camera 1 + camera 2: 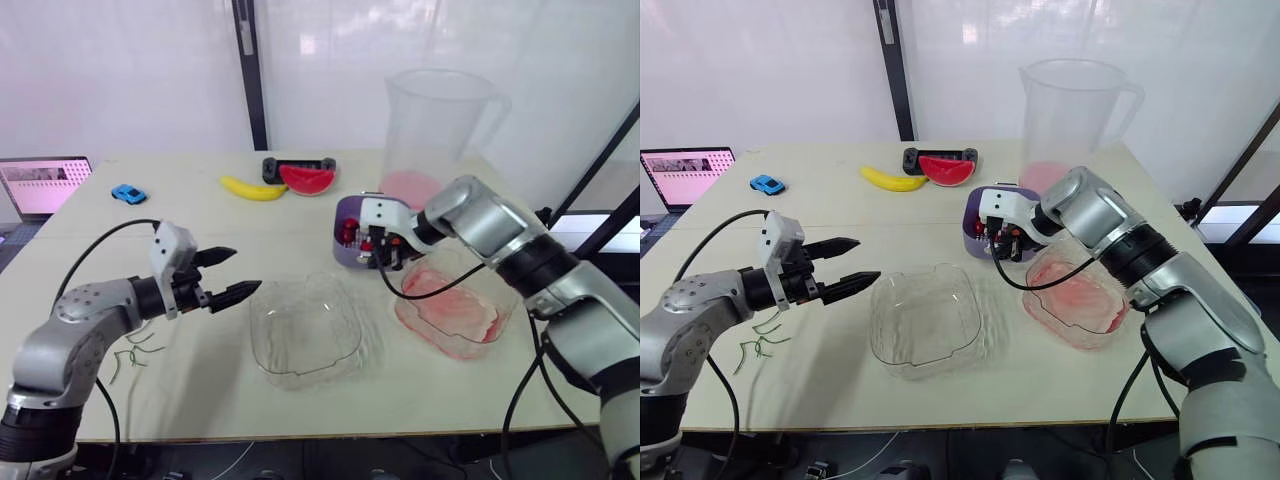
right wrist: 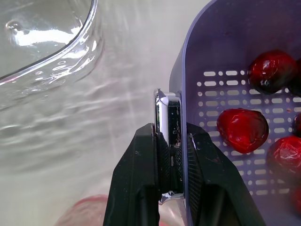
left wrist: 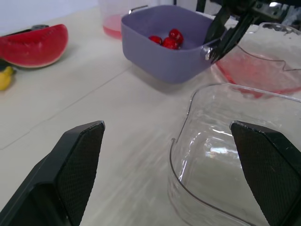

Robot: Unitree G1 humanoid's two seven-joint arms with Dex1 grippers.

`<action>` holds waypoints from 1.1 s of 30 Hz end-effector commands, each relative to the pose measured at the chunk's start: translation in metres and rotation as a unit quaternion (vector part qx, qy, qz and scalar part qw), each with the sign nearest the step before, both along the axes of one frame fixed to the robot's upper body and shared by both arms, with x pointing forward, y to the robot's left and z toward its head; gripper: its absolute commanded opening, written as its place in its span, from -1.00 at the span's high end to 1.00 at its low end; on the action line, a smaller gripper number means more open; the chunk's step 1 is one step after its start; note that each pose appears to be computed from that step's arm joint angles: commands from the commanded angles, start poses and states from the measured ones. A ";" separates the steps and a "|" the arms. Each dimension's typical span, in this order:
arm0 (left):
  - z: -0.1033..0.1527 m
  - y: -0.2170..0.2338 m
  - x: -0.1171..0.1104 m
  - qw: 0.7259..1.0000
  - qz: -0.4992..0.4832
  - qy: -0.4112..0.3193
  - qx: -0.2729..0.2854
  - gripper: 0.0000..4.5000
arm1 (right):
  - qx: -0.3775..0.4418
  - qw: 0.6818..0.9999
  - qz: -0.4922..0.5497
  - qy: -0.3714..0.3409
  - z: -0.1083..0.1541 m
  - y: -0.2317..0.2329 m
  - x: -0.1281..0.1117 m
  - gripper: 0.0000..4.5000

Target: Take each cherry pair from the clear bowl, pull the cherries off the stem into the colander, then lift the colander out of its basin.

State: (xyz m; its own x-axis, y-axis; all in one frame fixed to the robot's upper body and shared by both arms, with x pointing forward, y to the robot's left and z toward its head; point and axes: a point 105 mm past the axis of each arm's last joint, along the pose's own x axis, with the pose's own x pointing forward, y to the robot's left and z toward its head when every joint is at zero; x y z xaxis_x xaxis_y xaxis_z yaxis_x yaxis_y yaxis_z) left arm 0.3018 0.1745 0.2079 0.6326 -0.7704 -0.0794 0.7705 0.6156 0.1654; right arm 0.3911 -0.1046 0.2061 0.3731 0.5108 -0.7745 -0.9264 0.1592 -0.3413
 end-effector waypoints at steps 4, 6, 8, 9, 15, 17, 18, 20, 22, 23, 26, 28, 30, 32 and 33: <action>0.014 0.005 -0.006 1.000 0.012 -0.023 0.003 -1.00 | 0.015 1.000 0.010 -0.011 -0.003 0.006 0.012 0.90; 0.014 0.006 -0.005 1.000 0.014 -0.024 0.006 -1.00 | 0.025 1.000 -0.008 -0.010 -0.003 0.006 0.016 0.44; 0.013 0.008 -0.004 0.999 0.018 -0.026 0.013 -1.00 | 0.031 0.999 -0.017 -0.010 -0.001 0.005 0.019 0.06; 0.013 0.008 -0.004 0.999 0.018 -0.027 0.015 -1.00 | 0.035 0.999 -0.018 -0.010 0.001 0.005 0.018 -0.11; 0.017 0.010 0.003 0.998 0.028 -0.045 0.016 -1.00 | 0.073 0.996 -0.005 -0.059 0.045 -0.005 0.013 -0.99; 0.022 0.012 0.007 0.998 0.033 -0.051 0.001 -1.00 | 0.100 0.991 -0.007 -0.083 0.066 -0.013 0.008 -0.99; 0.024 0.016 0.010 0.998 0.041 -0.049 -0.008 -1.00 | 0.125 0.988 -0.015 -0.094 0.078 -0.023 0.002 -0.99; 0.025 0.020 0.015 0.998 0.049 -0.044 -0.017 -1.00 | 0.157 0.982 -0.030 -0.099 0.089 -0.034 -0.006 -0.99; 0.020 0.022 0.019 0.997 0.064 -0.041 0.004 -1.00 | 0.197 0.974 -0.050 -0.100 0.097 -0.047 -0.013 -0.99; 0.019 0.025 0.022 0.995 0.076 -0.059 0.023 -1.00 | 0.211 0.967 -0.067 -0.126 0.101 -0.064 -0.017 -0.99; 0.017 0.034 0.023 0.993 0.088 -0.072 0.040 -1.00 | 0.292 0.937 -0.085 -0.174 0.110 -0.099 -0.036 -0.99; 0.015 0.040 0.022 0.993 0.084 -0.067 0.044 -1.00 | 0.290 0.937 -0.099 -0.170 0.099 -0.118 -0.048 -0.99; 0.012 0.050 0.020 0.995 0.081 -0.053 0.033 -1.00 | 0.273 0.936 -0.125 -0.181 0.082 -0.133 -0.058 -0.99; 0.007 0.060 0.019 0.995 0.083 -0.042 0.034 -1.00 | 0.283 0.926 -0.152 -0.197 0.073 -0.145 -0.066 -0.99; 0.004 0.066 0.018 0.995 0.089 -0.037 0.036 -1.00 | 0.283 0.921 -0.174 -0.201 0.066 -0.154 -0.070 -0.99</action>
